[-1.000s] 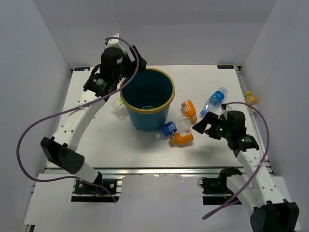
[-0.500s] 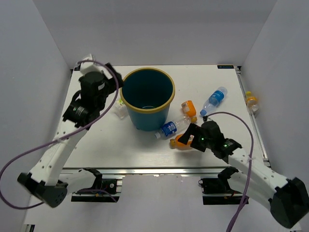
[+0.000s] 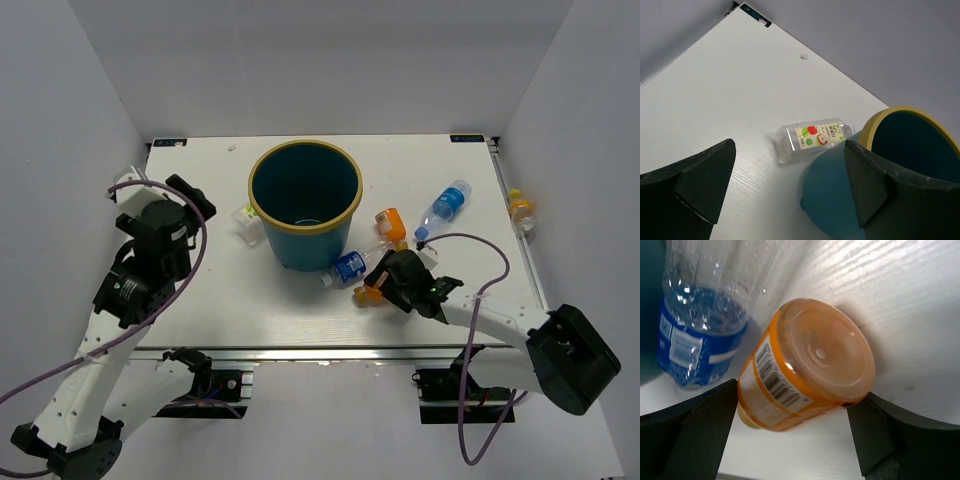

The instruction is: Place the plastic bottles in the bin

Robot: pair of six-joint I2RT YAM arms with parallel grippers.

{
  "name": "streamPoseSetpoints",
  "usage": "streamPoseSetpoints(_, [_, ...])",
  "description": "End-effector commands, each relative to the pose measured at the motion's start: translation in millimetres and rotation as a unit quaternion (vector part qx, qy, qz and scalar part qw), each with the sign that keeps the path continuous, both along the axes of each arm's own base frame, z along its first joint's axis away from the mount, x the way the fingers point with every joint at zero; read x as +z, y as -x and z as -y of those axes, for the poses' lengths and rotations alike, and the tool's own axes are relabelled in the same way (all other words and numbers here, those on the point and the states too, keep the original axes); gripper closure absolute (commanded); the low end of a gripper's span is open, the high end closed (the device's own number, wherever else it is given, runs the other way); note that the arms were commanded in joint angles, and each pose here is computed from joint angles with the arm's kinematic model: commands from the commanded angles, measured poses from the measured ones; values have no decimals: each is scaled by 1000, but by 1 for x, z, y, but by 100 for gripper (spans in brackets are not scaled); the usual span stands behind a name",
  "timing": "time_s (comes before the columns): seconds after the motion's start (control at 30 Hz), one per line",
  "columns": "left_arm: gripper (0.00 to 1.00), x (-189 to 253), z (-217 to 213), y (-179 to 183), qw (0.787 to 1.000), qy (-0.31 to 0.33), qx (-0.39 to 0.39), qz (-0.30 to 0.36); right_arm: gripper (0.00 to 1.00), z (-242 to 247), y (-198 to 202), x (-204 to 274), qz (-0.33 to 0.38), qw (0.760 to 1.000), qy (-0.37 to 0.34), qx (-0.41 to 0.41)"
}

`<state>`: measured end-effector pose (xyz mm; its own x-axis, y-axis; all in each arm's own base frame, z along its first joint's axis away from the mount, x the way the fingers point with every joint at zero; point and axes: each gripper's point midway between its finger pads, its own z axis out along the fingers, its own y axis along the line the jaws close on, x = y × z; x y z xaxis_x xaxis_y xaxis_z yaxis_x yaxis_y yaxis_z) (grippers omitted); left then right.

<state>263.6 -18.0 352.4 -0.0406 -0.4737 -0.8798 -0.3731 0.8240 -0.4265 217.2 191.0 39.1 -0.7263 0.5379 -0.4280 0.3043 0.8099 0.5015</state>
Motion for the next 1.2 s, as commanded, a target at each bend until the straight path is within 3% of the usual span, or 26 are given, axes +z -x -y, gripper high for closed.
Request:
streamPoseSetpoints(0.0, [2, -5, 7, -13, 999, -32, -13, -21, 11, -11, -31, 12, 40, 998, -19, -47])
streamPoseSetpoints(0.07, [2, -9, 10, -18, 998, -44, -18, -27, 11, -13, -32, 7, 33, 998, -16, -47])
streamPoseSetpoints(0.17, [2, -14, 11, -25, 997, -57, -12, -45, 22, -11, -33, 1, 25, 999, 9, -44])
streamPoseSetpoints(0.27, [2, -24, 8, -28, 995, -70, -1, -64, 41, 2, -33, 6, 45, 997, 17, -59])
streamPoseSetpoints(0.33, [2, -28, 3, -30, 996, -63, 13, -63, 61, 17, -31, 11, 66, 994, 20, -82])
streamPoseSetpoints(0.43, [2, -48, -8, -37, 996, -40, 18, -78, 74, 35, -30, 22, 93, 990, 36, -101])
streamPoseSetpoints(0.53, [2, -72, -36, -48, 994, -9, 43, -100, 79, 45, -37, 69, 174, 981, 60, -66])
streamPoseSetpoints(0.63, [2, -90, -45, -57, 990, 24, 37, -132, 83, 34, -51, 165, 302, 952, 40, -11])
streamPoseSetpoints(0.67, [2, -92, -46, -58, 989, 25, 39, -137, 83, 35, -53, 187, 335, 939, 78, 25])
streamPoseSetpoints(0.7, [2, -93, -47, -56, 989, 24, 44, -140, 83, 25, -54, 237, 377, 923, 61, 49])
streamPoseSetpoints(0.77, [2, -92, -50, -53, 989, 26, 50, -135, 82, 10, -58, 272, 410, 901, 87, 108])
streamPoseSetpoints(0.8, [2, -88, -50, -51, 991, 25, 50, -124, 82, -8, -52, 313, 445, 882, 55, 146])
streamPoseSetpoints(0.87, [2, -92, -54, -46, 990, 22, 60, -123, 83, -32, -54, 334, 467, 863, 37, 190])
streamPoseSetpoints(0.9, [2, -90, -56, -43, 990, 20, 65, -120, 83, -49, -51, 353, 497, 837, 21, 226])
streamPoseSetpoints(1.03, [2, -92, -58, -36, 991, 21, 70, -114, 82, -105, -63, 378, 499, 802, 11, 329])
streamPoseSetpoints(1.1, [2, -97, -57, -35, 991, 23, 67, -113, 71, -127, -60, 374, 484, 792, -11, 372])
streamPoseSetpoints(1.13, [2, -97, -57, -32, 991, 25, 68, -109, 62, -140, -66, 365, 468, 795, -13, 387])
streamPoseSetpoints(1.17, [2, -101, -58, -30, 991, 26, 70, -112, 46, -145, -69, 360, 458, 796, -13, 395])
